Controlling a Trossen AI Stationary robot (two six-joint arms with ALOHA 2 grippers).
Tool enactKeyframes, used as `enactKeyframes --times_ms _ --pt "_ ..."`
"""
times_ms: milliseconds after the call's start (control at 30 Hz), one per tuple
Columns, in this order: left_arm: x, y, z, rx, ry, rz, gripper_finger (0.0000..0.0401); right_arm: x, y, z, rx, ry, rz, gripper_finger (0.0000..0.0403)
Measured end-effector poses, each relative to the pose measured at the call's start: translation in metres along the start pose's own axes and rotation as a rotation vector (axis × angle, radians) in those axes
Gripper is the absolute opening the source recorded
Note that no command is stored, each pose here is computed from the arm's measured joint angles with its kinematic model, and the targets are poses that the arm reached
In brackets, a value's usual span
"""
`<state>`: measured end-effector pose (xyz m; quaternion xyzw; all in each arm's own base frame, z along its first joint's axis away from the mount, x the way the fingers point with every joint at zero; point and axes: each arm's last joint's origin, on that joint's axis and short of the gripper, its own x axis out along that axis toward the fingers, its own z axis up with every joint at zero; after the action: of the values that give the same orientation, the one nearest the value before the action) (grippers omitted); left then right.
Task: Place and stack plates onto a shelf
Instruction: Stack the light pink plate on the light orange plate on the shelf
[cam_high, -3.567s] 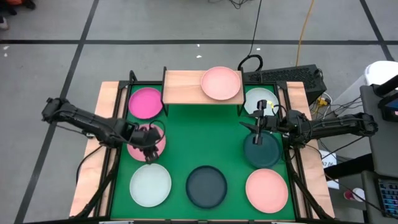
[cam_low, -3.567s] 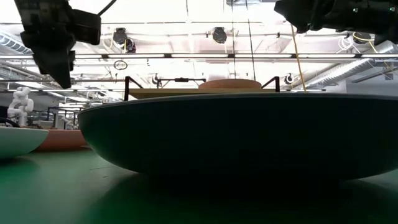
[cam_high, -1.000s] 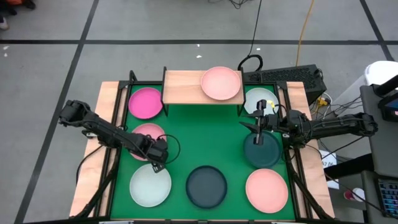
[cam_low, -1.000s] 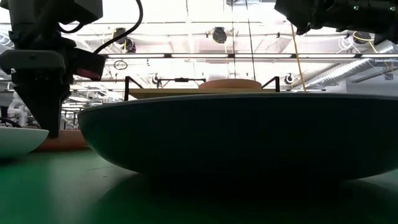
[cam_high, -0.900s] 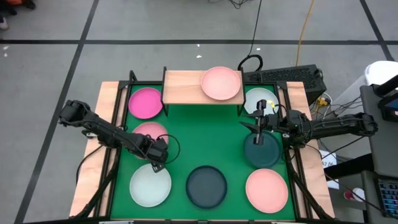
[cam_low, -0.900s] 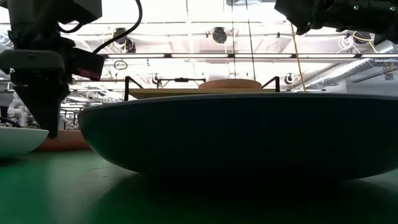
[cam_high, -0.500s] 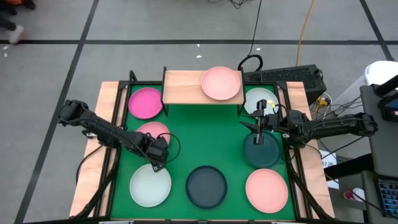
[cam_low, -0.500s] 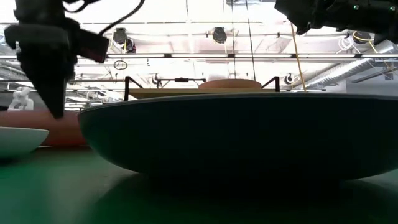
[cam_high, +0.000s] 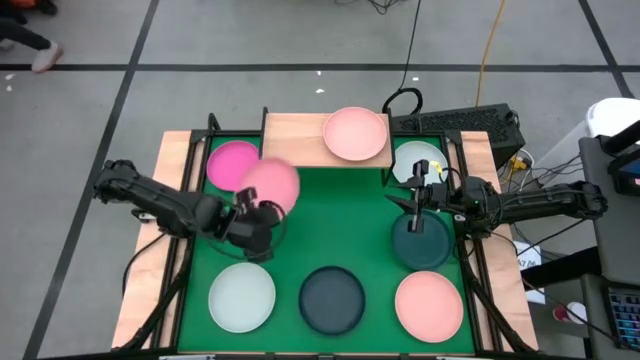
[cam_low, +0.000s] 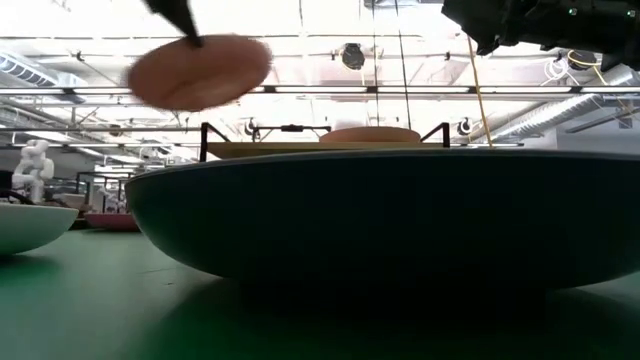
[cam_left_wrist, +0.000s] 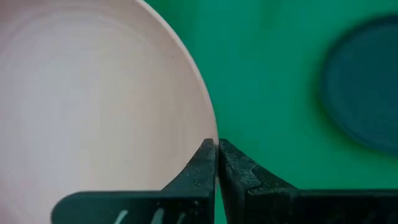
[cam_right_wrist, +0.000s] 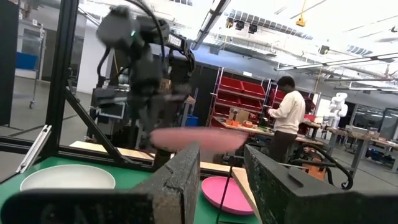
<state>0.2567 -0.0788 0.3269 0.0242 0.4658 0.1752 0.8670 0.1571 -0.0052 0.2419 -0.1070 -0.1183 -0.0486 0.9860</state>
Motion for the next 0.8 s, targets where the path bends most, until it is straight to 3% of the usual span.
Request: enactKeyframes --times_ms 100,233,367,533,800 --pt "0.000 0.014 0.020 0.138 -0.112 0.095 0.0005 0.000 0.000 0.001 0.000 -0.008 -0.002 0.0110" --pt "0.011 0.043 0.048 0.279 -0.214 0.142 0.0005 0.000 -0.002 0.007 0.027 -0.071 -0.015 0.0110" --pt "0.034 0.083 0.069 0.266 -0.274 0.119 0.0005 -0.001 -0.002 0.011 0.027 -0.111 -0.023 0.0110" --pt "0.074 0.122 0.081 0.245 -0.253 0.124 0.0005 -0.001 -0.003 0.011 -0.006 -0.117 -0.027 0.0110" --pt "0.133 0.137 0.095 0.363 -0.272 0.106 0.0005 0.000 -0.002 0.008 -0.029 -0.082 -0.026 0.0110"
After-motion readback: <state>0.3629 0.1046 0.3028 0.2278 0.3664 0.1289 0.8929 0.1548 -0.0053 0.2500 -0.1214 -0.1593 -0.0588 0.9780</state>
